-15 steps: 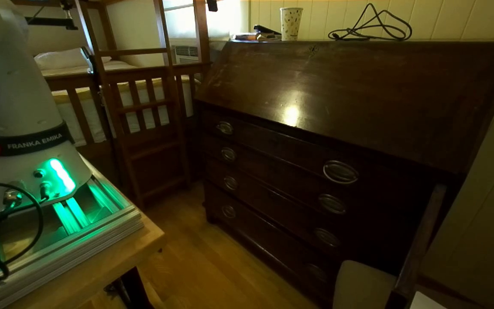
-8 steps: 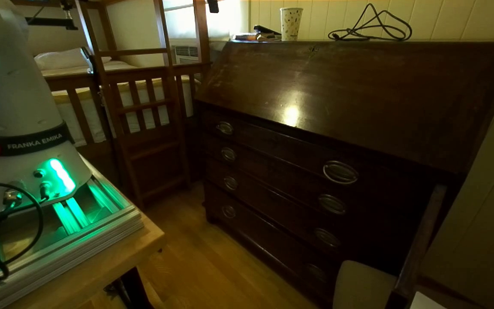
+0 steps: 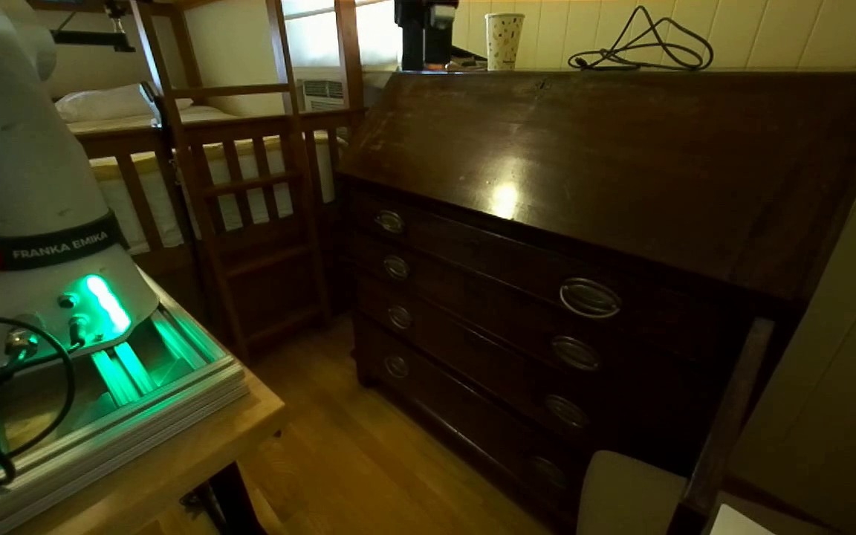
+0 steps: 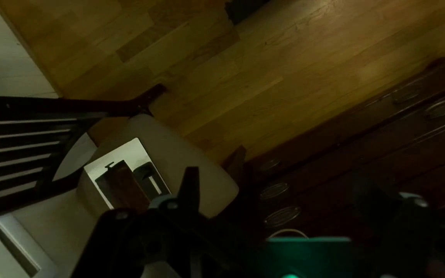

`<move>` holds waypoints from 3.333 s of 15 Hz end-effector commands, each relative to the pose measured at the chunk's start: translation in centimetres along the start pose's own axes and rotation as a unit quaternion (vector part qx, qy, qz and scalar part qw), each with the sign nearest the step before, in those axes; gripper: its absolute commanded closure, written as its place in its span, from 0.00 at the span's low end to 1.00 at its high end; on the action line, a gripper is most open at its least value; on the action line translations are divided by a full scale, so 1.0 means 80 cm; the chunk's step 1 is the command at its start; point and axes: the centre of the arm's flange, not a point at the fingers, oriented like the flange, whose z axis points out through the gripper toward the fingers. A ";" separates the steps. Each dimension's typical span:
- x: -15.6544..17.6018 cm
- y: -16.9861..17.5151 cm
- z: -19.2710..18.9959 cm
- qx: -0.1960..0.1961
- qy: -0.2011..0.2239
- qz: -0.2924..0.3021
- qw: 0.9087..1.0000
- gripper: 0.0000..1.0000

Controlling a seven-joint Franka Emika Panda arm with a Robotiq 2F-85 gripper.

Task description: Move the wooden rail on the right backwards.

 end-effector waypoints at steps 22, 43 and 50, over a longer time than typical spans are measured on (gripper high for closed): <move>0.085 0.125 0.035 -0.009 0.006 -0.084 0.996 0.00; 0.224 0.253 0.171 -0.007 -0.025 -0.176 0.984 0.00; 0.238 0.262 0.187 -0.021 0.023 -0.210 0.977 0.00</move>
